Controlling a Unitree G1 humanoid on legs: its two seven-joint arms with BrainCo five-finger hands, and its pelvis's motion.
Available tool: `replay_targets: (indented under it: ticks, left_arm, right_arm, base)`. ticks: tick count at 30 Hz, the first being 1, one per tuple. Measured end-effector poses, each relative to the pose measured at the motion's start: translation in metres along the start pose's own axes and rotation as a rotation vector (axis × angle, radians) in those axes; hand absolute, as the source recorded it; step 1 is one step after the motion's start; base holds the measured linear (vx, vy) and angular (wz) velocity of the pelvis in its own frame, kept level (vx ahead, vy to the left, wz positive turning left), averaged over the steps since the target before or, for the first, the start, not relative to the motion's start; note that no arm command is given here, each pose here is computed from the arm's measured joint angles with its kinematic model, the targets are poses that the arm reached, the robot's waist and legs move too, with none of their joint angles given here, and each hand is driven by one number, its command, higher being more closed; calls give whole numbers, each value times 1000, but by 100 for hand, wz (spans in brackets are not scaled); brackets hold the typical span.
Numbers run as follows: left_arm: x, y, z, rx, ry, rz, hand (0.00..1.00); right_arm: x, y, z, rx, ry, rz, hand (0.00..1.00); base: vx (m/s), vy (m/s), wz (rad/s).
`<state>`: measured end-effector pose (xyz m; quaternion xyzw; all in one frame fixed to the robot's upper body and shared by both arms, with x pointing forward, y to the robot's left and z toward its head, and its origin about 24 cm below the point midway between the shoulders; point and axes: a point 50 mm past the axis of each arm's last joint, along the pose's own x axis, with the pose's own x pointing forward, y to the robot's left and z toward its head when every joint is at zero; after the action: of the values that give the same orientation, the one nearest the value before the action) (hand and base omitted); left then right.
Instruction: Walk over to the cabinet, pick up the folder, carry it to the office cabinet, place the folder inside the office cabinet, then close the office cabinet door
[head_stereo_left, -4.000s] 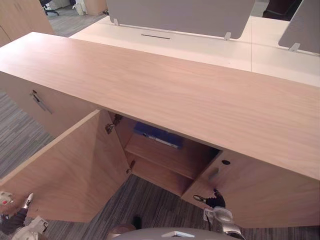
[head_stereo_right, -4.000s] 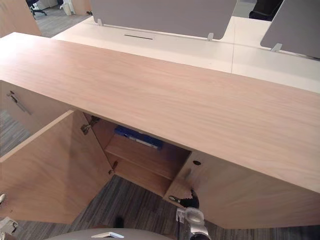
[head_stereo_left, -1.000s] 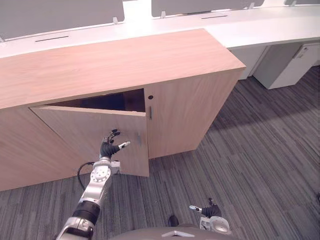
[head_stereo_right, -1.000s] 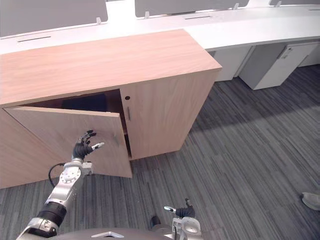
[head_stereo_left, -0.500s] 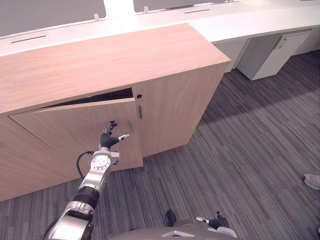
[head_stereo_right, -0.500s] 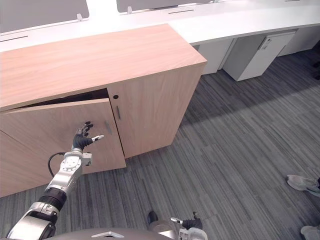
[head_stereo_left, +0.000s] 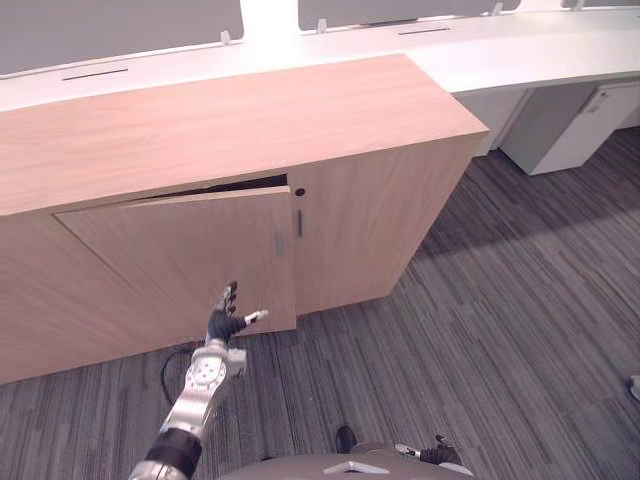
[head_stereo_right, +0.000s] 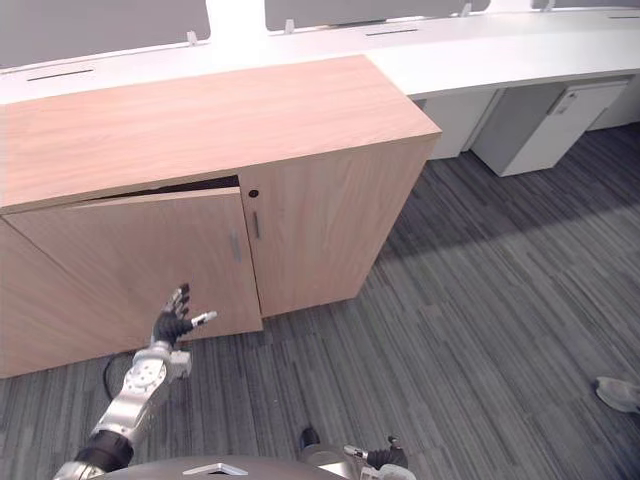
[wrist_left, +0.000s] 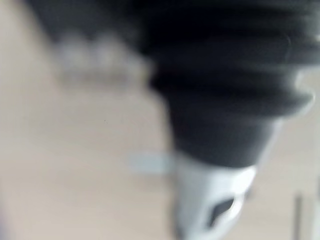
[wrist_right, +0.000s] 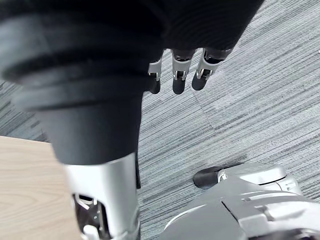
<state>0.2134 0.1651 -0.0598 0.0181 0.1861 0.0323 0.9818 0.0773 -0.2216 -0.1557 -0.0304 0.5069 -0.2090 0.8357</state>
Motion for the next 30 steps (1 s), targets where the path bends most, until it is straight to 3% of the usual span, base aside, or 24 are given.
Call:
replay_targets:
  ticks: [5,13,30]
  left_arm:
    - [-17,14,-37,-3,145,31,0]
    - [-70,57,-123,43,582,205,0]
    - [-90,56,-145,-5,714,241,0]
  right_arm:
    - [0,1,-4,-4,19,1,0]
    - [0,6,-6,7,43,9,0]
    - [5,9,5,33,42,9,0]
  base:
    - [-94,-39,14]
    - [-24,-14,13]
    - [-40,-19,4]
